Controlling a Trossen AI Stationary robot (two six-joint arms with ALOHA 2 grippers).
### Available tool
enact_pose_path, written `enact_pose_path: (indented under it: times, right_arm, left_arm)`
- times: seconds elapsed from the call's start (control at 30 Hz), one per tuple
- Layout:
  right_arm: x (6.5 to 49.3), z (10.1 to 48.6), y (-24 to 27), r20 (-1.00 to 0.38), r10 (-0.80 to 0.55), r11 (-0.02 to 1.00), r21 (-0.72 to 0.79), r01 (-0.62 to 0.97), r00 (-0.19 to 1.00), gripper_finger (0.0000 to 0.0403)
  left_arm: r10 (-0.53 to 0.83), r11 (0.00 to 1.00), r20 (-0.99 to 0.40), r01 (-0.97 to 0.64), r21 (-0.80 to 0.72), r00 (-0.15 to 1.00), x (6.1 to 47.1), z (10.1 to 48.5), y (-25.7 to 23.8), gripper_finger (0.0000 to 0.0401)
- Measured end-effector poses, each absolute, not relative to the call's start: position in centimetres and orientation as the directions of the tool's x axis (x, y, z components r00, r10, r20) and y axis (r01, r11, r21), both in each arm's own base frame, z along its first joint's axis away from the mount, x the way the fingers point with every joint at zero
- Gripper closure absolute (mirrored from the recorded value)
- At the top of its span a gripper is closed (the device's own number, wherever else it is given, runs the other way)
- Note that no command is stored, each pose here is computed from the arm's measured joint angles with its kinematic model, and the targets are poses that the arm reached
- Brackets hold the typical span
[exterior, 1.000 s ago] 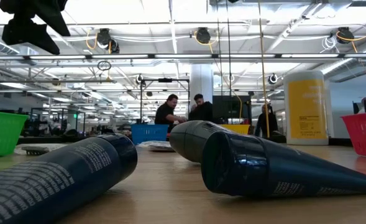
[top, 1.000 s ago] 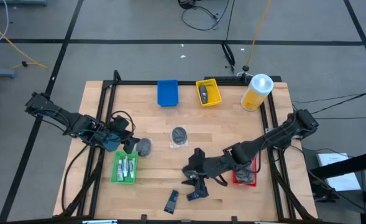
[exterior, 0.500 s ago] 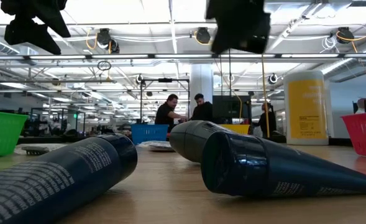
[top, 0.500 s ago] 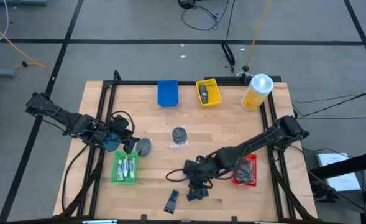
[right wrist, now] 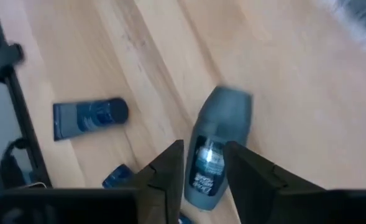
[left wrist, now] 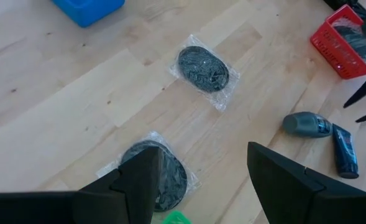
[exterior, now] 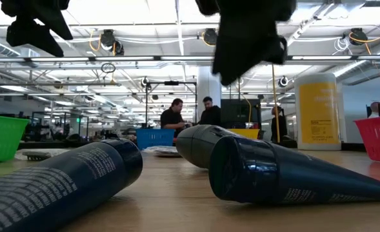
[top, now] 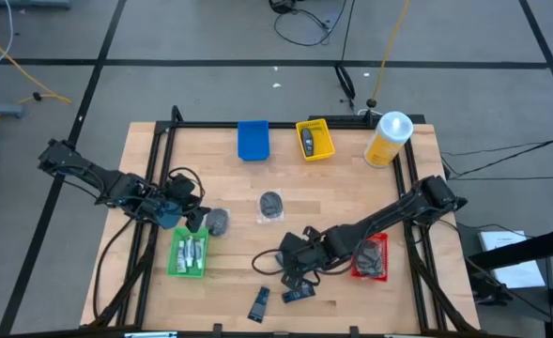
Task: Pick & Place Travel size toiletries
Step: Put the black deodorant into the yellow bin
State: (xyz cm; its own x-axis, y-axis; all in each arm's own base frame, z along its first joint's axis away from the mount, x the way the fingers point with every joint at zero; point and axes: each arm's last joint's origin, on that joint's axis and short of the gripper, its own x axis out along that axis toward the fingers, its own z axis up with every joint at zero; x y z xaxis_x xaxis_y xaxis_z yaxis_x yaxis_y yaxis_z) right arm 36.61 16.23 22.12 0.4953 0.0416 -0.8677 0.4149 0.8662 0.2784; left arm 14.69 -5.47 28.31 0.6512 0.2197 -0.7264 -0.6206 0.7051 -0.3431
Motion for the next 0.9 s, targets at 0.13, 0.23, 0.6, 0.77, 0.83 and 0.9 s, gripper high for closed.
enact_pose_path:
  times: [0.13, 0.23, 0.6, 0.77, 0.83, 0.9]
  right_arm:
    - [36.4, 21.2, 16.6, -0.875, 0.118, 0.837, 0.342, 0.427, 0.469, 0.0299]
    - [36.3, 20.3, 16.7, -0.855, 0.173, 0.801, 0.411, 0.436, 0.489, 0.0284]
    - [35.8, 17.5, 16.8, -0.805, 0.254, 0.64, 0.555, 0.531, 0.536, 0.0191]
    - [36.0, 17.7, 17.1, -0.778, 0.299, 0.641, 0.593, 0.487, 0.553, 0.0192]
    - [36.4, 18.1, 17.3, -0.741, 0.329, 0.628, 0.634, 0.45, 0.585, 0.0194]
    - [36.8, 18.6, 17.3, -0.702, 0.349, 0.613, 0.672, 0.415, 0.621, 0.0196]
  left_arm:
    - [0.22, 0.712, -0.726, -0.616, -0.336, 0.651, 14.7, 28.3, -5.5, 0.0164]
    - [0.226, 0.717, -0.724, -0.615, -0.329, 0.652, 14.7, 28.3, -5.5, 0.0164]
    - [0.243, 0.724, -0.716, -0.614, -0.314, 0.654, 14.7, 28.3, -5.4, 0.0164]
    - [0.244, 0.725, -0.716, -0.613, -0.314, 0.654, 14.7, 28.3, -5.4, 0.0164]
    - [0.244, 0.725, -0.716, -0.613, -0.314, 0.654, 14.7, 28.3, -5.4, 0.0164]
    - [0.244, 0.725, -0.716, -0.614, -0.313, 0.654, 14.7, 28.3, -5.4, 0.0164]
